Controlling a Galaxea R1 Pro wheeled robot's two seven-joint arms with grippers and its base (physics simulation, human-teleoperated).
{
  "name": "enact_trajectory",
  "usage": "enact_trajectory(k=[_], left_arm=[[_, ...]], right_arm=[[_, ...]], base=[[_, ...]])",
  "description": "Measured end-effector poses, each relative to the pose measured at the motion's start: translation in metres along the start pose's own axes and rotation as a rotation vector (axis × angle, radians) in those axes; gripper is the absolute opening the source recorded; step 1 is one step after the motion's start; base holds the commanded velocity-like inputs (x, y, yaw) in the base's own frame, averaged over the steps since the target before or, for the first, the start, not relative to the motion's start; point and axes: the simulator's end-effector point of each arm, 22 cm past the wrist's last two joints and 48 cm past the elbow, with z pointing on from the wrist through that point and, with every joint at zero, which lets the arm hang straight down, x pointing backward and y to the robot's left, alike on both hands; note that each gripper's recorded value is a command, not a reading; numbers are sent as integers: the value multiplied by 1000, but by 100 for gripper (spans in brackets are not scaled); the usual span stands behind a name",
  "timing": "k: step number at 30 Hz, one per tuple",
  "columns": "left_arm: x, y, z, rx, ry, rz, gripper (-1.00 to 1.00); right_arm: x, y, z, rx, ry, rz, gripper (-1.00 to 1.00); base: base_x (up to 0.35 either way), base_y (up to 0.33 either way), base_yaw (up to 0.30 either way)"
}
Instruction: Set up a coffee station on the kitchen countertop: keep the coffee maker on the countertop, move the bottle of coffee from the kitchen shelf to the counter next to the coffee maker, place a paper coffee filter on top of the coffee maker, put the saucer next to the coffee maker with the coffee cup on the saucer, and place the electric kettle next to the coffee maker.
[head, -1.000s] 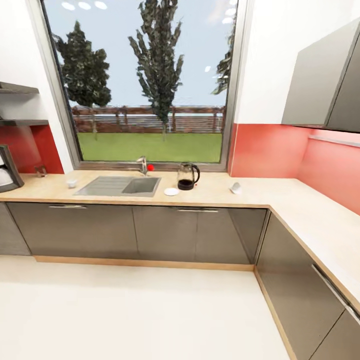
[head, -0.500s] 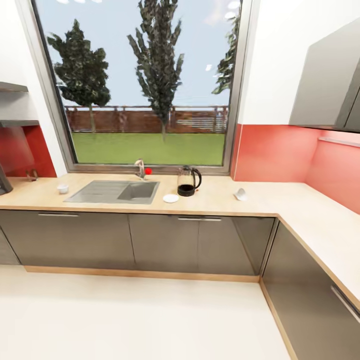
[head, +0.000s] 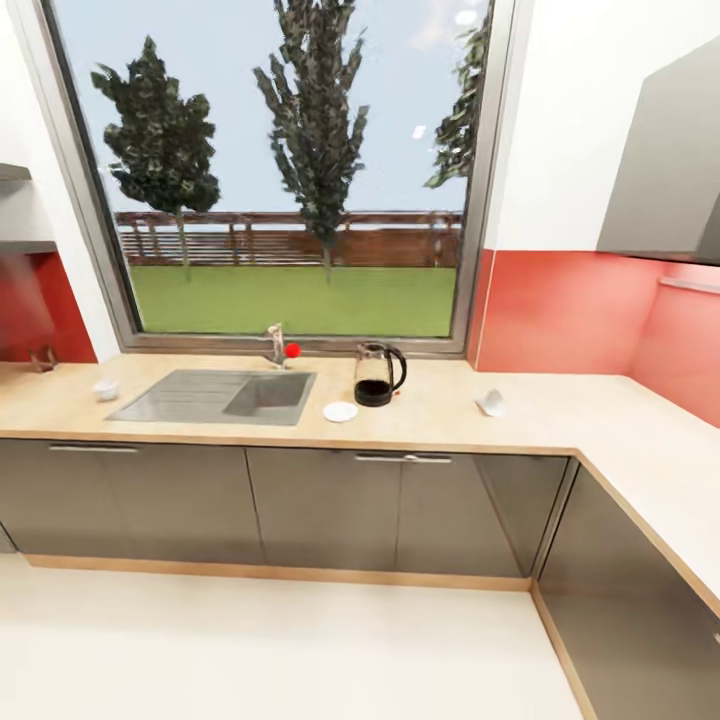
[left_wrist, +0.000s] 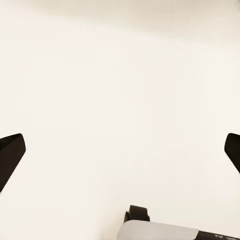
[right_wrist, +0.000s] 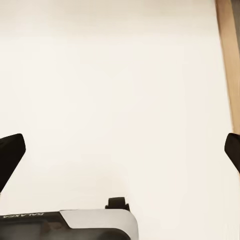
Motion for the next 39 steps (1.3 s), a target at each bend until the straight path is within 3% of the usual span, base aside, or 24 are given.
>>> enact_trajectory(k=[5, 9, 14, 18, 21, 23, 27, 30, 32, 37, 39], left_arm=[[24, 5, -3, -8, 53, 9, 100], [53, 25, -8, -32, 119, 36, 100], [88, 71, -20, -85, 210, 92, 100], [118, 92, -33, -112, 283, 108, 100], [137, 99, -42, -121, 323, 113, 100], [148, 102, -47, -124, 341, 116, 100], [159, 105, -53, -126, 361, 119, 100], [164, 104, -55, -126, 370, 120, 100], [168, 101, -56, -115, 382, 140, 100], [184, 103, -64, -132, 466, 167, 100], [186, 105, -65, -137, 473, 168, 100]], right_arm=[[-5, -1, 0, 2, -11, 3, 100], [-29, -1, 1, 0, -61, 4, 100], [-128, 4, -7, -11, -267, 4, 100], [-231, 7, -39, -18, -488, 8, 100], [-286, 0, -68, 15, -613, 23, 100], [-311, -7, -84, 50, -659, 38, 100], [-342, -21, -107, 106, -686, 63, 100], [-363, -45, -123, 159, -698, 96, 100], [-405, -61, -137, 188, -755, 127, 100], [-448, -70, -147, 198, -779, 149, 100], [-452, -72, -148, 201, -783, 147, 100]], base=[[336, 0, 0], [336, 0, 0], [336, 0, 0], [336, 0, 0], [336, 0, 0], [336, 0, 0], [336, 0, 0], [336, 0, 0], [336, -20, 0], [324, -100, 0], [293, -186, 0]])
